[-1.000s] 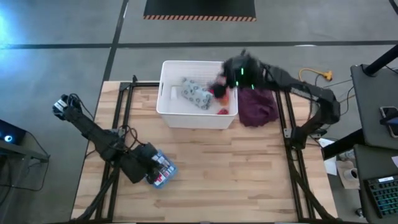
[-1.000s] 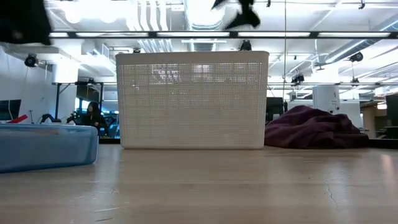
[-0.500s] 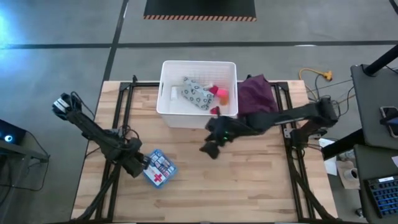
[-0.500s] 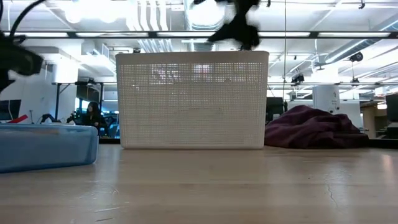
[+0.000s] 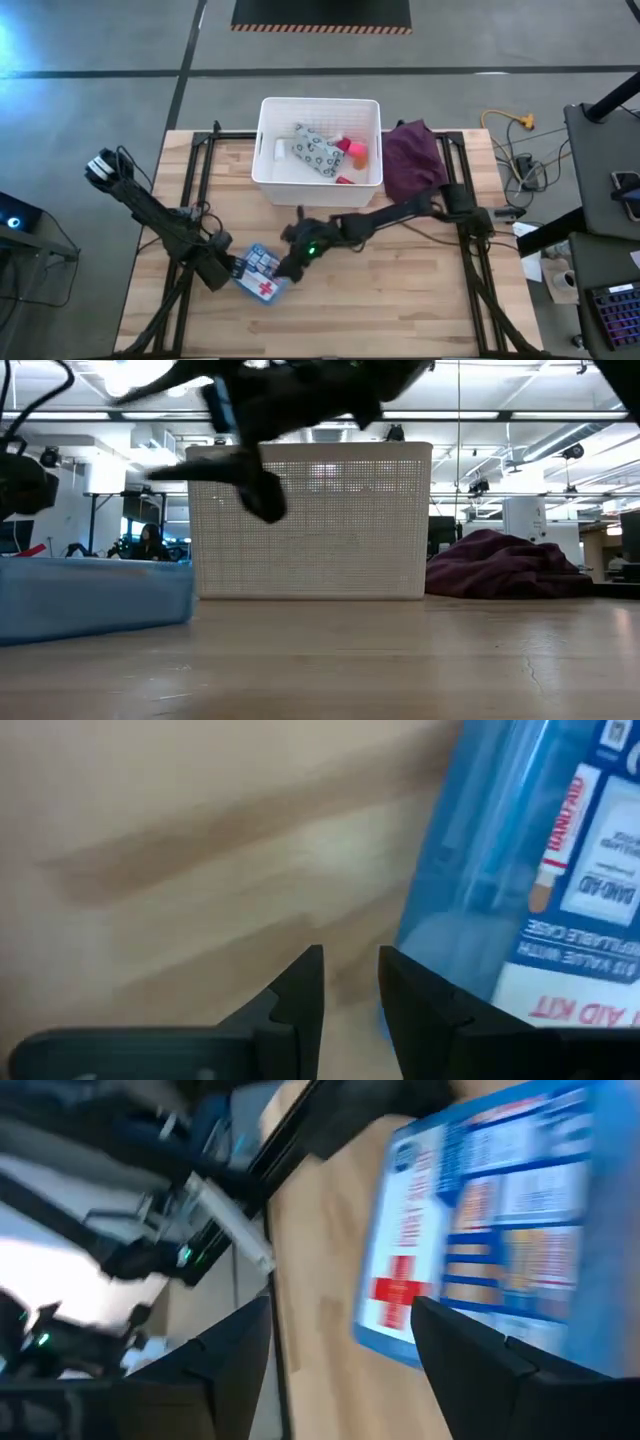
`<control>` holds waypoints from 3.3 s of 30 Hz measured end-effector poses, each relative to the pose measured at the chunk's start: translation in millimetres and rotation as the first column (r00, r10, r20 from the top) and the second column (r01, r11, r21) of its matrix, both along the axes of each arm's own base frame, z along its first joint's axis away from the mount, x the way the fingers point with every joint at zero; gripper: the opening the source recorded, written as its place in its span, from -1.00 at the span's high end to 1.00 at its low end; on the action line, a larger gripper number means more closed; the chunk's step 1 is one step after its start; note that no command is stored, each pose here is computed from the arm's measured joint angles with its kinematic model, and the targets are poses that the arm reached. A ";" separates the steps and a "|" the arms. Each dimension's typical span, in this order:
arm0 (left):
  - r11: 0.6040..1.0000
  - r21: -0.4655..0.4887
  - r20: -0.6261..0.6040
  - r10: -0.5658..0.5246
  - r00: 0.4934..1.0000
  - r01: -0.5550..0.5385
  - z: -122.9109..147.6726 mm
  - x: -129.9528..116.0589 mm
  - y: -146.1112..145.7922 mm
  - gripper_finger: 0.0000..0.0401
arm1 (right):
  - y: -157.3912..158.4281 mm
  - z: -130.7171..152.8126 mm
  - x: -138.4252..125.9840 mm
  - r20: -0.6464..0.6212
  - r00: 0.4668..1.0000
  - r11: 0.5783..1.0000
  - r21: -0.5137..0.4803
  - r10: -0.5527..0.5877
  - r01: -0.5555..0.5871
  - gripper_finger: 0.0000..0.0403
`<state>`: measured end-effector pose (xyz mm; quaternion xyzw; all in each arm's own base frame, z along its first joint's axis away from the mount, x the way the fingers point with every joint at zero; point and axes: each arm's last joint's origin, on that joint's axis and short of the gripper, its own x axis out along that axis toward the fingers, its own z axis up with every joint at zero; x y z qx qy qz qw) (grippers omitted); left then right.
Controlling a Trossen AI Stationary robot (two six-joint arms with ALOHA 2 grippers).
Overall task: Pick & place medical supplies in basket/bin
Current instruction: Put the first aid kit into the white bin
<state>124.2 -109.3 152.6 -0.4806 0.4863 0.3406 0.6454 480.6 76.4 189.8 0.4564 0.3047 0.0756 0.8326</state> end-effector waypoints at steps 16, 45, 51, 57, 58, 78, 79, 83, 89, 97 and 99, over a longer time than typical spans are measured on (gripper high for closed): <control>0.984 0.176 0.383 -0.040 0.923 -0.030 38.5 27.2 -14.8 0.59 | 11.7 1.6 15.7 -0.409 0.912 0.908 -0.371 0.030 -0.196 0.07; 0.987 -0.064 0.217 0.156 0.964 -0.146 8.5 38.0 -72.9 0.60 | -0.1 -11.0 -9.8 -0.483 0.864 0.879 -0.461 -0.138 -0.117 0.85; 0.988 -0.049 0.216 0.153 0.964 -0.146 -0.8 42.4 -78.9 0.60 | -0.5 -26.3 -12.6 -0.501 0.859 0.895 -0.425 -0.107 -0.137 0.95; 0.988 -0.044 0.226 0.157 0.961 -0.151 -17.8 49.3 -86.0 0.60 | 7.9 -31.9 -13.5 -0.504 0.862 0.933 -0.331 -0.046 -0.144 0.96; 0.987 -0.036 0.224 0.159 0.962 -0.155 -19.7 50.4 -86.3 0.60 | 10.9 -31.9 -14.0 -0.507 0.862 0.936 -0.315 -0.029 -0.154 0.96; 0.965 0.103 0.402 0.181 0.898 -0.240 -14.7 53.2 -74.4 0.59 | 7.7 33.3 -34.3 -0.435 0.891 0.857 -0.501 -0.130 -0.120 0.96; 0.965 0.104 0.406 0.181 0.896 -0.242 -14.6 53.4 -74.4 0.59 | 5.8 33.6 -33.3 -0.429 0.893 0.858 -0.501 -0.133 -0.113 0.96; 0.965 0.101 0.408 0.182 0.894 -0.243 -13.6 54.0 -75.1 0.59 | 1.7 18.6 -27.8 -0.458 0.880 0.867 -0.481 -0.126 -0.126 0.96; 0.970 0.070 0.396 0.186 0.899 -0.231 -10.0 56.7 -80.3 0.59 | 4.5 -4.5 -21.9 -0.492 0.864 0.868 -0.470 -0.108 -0.159 0.96; 0.977 0.059 0.330 0.176 0.927 -0.206 -20.4 58.1 -83.8 0.59 | 1.6 -25.7 -22.6 -0.544 0.839 0.892 -0.394 -0.031 -0.223 0.96; 0.973 0.065 0.328 0.188 0.926 -0.221 -22.8 61.5 -81.8 0.59 | 2.9 -26.6 -23.3 -0.545 0.838 0.893 -0.389 -0.025 -0.227 0.96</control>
